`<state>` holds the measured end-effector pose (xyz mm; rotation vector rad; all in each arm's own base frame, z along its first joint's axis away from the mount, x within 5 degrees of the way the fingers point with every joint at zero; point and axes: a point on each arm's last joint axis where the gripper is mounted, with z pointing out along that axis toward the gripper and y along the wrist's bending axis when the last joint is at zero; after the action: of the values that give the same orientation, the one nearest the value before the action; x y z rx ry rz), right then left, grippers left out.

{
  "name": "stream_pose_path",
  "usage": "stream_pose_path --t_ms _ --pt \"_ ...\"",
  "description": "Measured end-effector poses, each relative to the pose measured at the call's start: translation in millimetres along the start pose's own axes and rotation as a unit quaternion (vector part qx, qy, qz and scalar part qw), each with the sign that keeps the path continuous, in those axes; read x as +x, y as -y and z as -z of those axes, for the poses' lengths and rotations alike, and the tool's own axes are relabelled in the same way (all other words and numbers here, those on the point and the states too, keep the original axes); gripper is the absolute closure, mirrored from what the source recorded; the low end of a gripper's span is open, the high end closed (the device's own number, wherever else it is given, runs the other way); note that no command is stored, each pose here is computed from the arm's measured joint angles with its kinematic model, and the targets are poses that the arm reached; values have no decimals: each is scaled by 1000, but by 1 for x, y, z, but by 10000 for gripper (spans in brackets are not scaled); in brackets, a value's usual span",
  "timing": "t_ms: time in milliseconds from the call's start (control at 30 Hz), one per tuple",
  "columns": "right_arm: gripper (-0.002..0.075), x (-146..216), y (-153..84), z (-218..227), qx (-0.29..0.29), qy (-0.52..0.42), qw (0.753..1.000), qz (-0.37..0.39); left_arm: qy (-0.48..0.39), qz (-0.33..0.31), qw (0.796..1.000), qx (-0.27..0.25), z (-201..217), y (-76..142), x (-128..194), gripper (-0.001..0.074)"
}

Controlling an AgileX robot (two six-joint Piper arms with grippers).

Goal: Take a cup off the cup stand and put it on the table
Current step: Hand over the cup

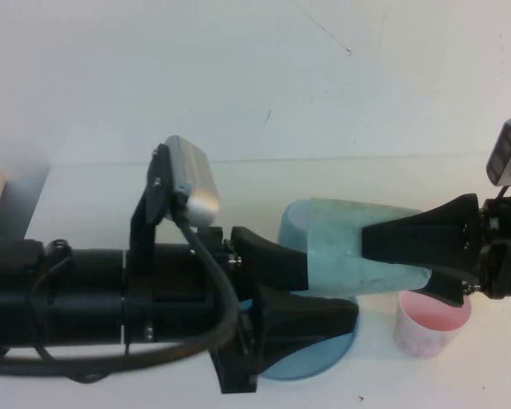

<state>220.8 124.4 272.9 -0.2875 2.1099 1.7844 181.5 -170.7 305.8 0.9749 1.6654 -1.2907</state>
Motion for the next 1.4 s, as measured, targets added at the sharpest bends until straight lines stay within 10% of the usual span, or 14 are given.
stream_pose_path --t_ms 333,667,1400 --pt "122 -1 0 0 -2 3 1000 -1 -8 -19 1000 12 -21 -10 -10 362" --pt "122 -1 -2 0 -10 8 1000 -5 -17 8 998 63 -38 -24 -9 673" --pt "122 -2 -3 0 -13 13 999 31 -13 -3 998 64 -38 -25 -10 678"
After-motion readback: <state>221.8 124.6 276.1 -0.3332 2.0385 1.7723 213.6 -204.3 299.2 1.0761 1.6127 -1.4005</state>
